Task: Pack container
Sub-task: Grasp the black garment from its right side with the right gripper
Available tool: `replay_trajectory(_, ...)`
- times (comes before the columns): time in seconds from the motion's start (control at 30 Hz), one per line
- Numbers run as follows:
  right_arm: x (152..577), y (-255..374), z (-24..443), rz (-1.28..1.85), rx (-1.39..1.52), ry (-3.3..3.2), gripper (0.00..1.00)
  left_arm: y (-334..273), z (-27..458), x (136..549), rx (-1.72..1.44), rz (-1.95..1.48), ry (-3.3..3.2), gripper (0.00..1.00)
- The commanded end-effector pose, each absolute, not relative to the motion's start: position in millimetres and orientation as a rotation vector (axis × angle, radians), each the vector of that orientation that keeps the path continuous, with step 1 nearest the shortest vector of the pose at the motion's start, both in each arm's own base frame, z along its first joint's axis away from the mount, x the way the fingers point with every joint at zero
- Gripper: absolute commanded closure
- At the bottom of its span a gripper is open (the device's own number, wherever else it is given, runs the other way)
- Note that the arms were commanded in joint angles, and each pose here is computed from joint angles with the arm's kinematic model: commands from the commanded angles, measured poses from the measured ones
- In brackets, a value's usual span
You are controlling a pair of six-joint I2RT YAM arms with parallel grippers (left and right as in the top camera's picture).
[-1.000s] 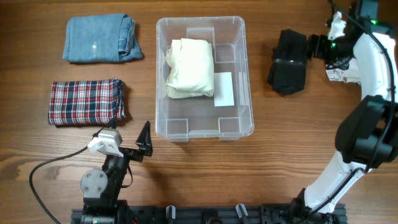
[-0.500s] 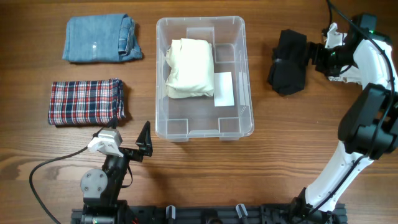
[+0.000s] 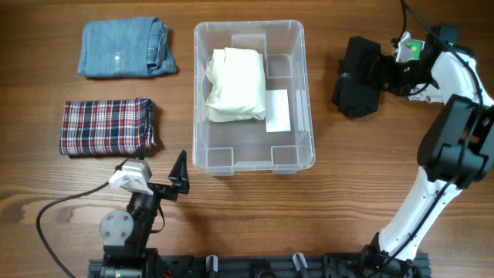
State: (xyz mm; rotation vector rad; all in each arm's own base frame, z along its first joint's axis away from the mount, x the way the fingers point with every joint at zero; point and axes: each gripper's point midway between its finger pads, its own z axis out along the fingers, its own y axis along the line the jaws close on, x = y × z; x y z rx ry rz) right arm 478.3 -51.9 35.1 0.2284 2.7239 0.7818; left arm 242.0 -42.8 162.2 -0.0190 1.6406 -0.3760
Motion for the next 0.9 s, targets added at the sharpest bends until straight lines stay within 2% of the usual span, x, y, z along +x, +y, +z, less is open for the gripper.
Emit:
replay_trajectory(0.0,475.7,-43.8,10.4,0.867,0.217,2.735,0.03,-40.0,160.1,242.4,-0.017,-0.353,1.643,0.0)
replay_trajectory(0.2,474.8,-42.7,-5.9,0.887,0.23,2.75,0.03,-40.0,160.1,242.4,-0.017,-0.354,1.643,0.0)
replay_trajectory(0.33,474.8,-39.6,-6.3,0.919,0.231,2.741,0.07,-40.0,160.1,242.4,-0.017,-0.354,1.643,0.0)
replay_trajectory(0.47,480.1,-28.5,4.9,1.034,0.209,2.67,0.18,-40.0,160.1,242.4,-0.017,-0.353,1.643,0.0)
replay_trajectory(0.73,490.9,-17.6,21.5,1.178,0.256,2.569,0.5,-40.0,160.1,242.4,-0.017,-0.353,1.643,0.0)
replay_trajectory(0.87,494.6,-12.4,32.7,1.244,0.246,2.518,0.51,-40.0,160.1,242.4,-0.017,-0.353,1.643,0.0)
